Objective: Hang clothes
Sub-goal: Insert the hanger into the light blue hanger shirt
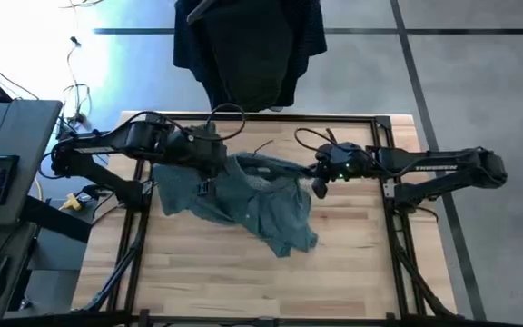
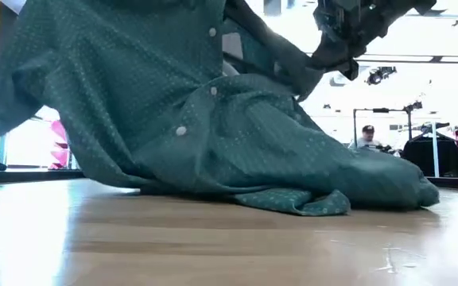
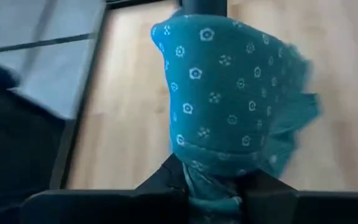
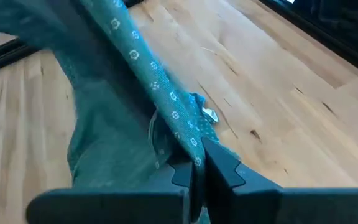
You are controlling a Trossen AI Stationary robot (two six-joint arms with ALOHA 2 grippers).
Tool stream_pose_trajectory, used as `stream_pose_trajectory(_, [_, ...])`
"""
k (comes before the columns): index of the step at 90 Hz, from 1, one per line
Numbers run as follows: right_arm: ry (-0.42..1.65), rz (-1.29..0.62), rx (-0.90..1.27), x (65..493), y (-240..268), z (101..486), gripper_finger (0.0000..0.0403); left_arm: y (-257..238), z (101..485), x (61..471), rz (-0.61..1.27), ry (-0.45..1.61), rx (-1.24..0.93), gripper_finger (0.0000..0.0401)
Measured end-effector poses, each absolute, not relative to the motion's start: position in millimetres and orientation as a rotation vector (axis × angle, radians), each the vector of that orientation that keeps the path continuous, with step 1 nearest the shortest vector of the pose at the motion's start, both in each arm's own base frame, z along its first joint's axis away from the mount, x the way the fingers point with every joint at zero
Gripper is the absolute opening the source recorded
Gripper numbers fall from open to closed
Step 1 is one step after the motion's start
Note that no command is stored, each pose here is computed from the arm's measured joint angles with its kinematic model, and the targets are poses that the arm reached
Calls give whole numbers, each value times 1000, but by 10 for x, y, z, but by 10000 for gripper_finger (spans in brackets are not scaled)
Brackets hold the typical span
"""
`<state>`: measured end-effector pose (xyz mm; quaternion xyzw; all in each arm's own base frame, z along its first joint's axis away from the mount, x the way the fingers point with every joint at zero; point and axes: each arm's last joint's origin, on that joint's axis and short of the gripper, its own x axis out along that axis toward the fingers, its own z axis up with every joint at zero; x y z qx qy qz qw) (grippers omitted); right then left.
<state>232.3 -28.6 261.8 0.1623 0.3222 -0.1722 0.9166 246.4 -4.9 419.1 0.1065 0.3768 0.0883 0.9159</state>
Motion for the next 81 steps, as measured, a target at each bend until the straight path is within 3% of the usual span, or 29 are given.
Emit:
stream_pose_trajectory(24, [679, -328, 343, 2318, -277, 2605, 0, -73, 4274, 2551, 39, 649, 144, 19])
stream_pose_trajectory(61, [678, -343, 344, 2315, -281, 2605, 0, -17, 4086, 2411, 207, 884, 236, 19])
stream_pose_trajectory(81, [669, -335, 371, 2323, -277, 2641, 0, -1, 4068, 2387, 256, 913, 266, 19])
